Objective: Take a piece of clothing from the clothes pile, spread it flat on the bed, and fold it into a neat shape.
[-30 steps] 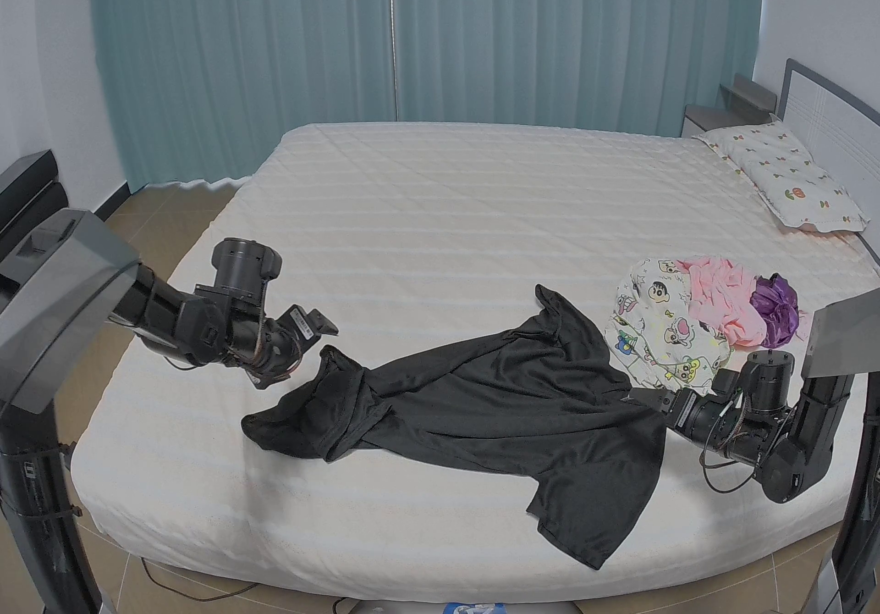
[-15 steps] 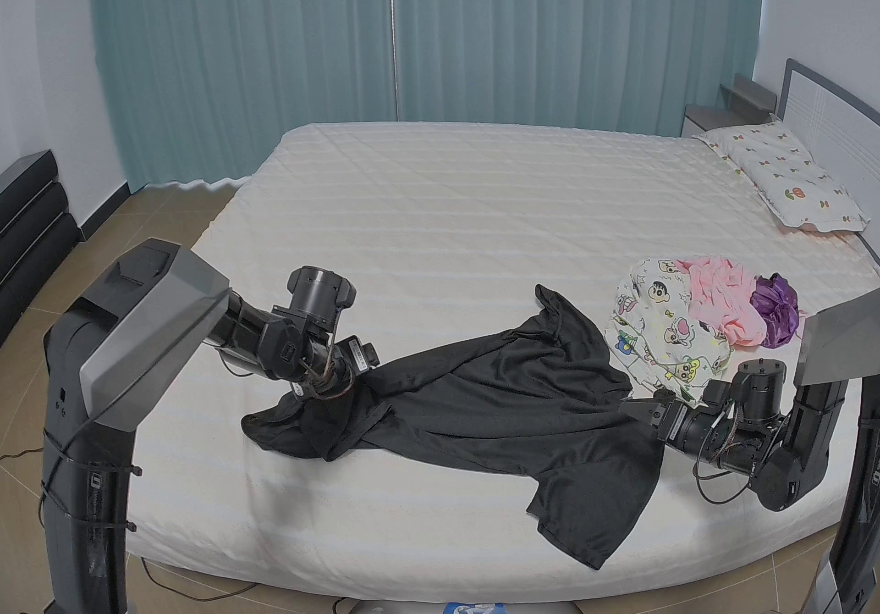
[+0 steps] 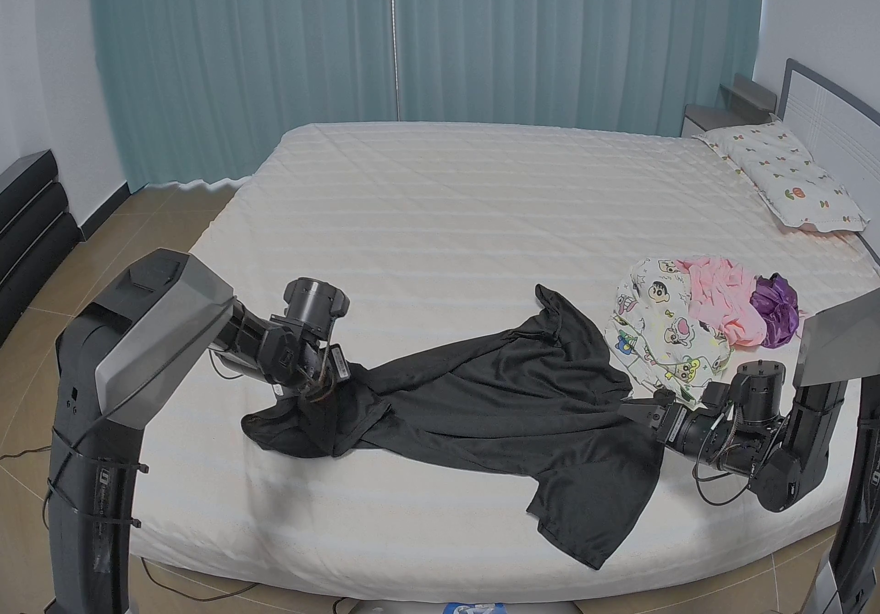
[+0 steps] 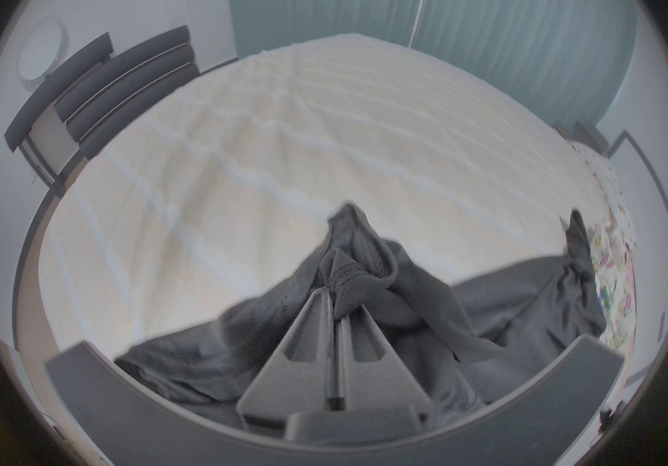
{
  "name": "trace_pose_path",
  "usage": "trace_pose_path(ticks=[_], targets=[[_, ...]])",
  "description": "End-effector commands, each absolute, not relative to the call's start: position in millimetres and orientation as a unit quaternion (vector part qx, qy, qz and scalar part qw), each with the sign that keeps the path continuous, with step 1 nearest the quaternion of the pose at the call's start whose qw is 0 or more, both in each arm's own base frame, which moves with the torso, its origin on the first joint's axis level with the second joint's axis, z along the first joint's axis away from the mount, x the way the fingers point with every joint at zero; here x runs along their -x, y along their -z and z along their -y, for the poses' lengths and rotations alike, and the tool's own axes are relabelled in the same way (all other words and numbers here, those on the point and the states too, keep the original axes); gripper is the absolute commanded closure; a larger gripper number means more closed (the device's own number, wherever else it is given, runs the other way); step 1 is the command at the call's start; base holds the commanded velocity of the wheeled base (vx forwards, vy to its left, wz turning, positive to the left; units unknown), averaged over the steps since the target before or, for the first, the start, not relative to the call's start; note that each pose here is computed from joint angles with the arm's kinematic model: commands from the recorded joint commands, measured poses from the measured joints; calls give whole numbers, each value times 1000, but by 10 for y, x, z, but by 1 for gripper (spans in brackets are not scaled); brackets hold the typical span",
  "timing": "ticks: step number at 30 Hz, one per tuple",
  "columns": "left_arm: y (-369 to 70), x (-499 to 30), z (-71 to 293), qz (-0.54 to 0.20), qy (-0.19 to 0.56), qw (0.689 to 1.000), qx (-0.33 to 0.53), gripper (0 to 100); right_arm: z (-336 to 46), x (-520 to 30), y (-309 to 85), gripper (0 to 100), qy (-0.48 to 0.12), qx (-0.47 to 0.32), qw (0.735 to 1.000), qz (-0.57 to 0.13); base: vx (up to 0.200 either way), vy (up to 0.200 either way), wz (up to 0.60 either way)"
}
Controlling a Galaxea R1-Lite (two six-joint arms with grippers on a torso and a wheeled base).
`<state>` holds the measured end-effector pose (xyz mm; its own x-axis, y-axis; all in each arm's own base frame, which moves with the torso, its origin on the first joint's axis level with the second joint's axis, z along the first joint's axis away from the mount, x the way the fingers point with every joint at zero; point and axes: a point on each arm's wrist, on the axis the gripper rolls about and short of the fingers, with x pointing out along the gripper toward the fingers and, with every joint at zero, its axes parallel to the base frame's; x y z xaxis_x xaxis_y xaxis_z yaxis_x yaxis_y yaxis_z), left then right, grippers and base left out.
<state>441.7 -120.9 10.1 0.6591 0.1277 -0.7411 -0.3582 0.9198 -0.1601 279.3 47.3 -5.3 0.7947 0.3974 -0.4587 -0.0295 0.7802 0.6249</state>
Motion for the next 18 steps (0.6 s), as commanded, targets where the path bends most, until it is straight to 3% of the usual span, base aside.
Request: trace_pose_path(ticks=[1, 11, 18], targets=[[-396, -4549, 988, -346, -149, 909, 178, 100, -500, -2741, 67, 0, -123, -306, 893, -307, 0, 0, 0], [-769, -5014, 488, -240, -158, 911, 296, 100, -690, -2526, 148, 0, -148, -283, 878, -358, 0, 0, 0], [-613, -5340, 328, -197, -167, 898, 357, 100, -681, -2443, 279, 0, -146, -254, 874, -388, 0, 0, 0]])
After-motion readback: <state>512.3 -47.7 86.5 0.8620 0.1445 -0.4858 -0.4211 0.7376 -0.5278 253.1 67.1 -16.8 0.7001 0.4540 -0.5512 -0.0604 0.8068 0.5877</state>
